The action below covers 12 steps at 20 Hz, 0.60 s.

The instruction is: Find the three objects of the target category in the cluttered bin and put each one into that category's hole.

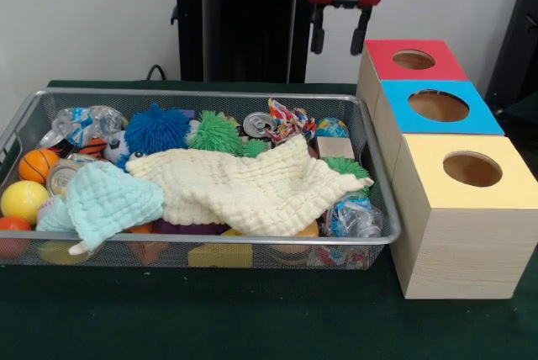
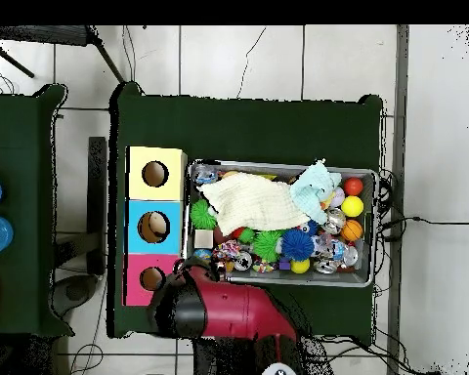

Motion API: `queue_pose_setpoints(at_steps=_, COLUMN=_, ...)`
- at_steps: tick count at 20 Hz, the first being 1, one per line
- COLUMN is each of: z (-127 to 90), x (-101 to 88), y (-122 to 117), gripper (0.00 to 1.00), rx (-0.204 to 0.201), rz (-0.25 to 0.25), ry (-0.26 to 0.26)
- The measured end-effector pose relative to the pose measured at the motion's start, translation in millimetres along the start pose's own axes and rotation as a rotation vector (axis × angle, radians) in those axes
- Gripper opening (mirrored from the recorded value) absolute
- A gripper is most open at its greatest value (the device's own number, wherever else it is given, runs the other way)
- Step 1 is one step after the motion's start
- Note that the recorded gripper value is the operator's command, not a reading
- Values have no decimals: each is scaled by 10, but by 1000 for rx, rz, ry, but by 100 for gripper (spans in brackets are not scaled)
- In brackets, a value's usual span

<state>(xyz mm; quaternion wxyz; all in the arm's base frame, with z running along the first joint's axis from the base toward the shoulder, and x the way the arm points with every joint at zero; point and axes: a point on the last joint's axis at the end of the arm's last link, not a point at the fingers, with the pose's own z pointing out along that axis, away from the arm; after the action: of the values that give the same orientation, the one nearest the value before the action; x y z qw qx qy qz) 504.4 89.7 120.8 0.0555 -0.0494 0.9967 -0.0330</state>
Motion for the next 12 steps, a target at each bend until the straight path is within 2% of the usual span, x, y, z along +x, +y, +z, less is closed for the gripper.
queue_pose_setpoints(at_steps=7, z=472, x=-96, y=-183, gripper=100, rx=17, rz=28, ry=-53)
queue_pose_setpoints(at_steps=12, z=742, x=-85, y=-292, gripper=100, rx=26, rz=47, ry=-73)
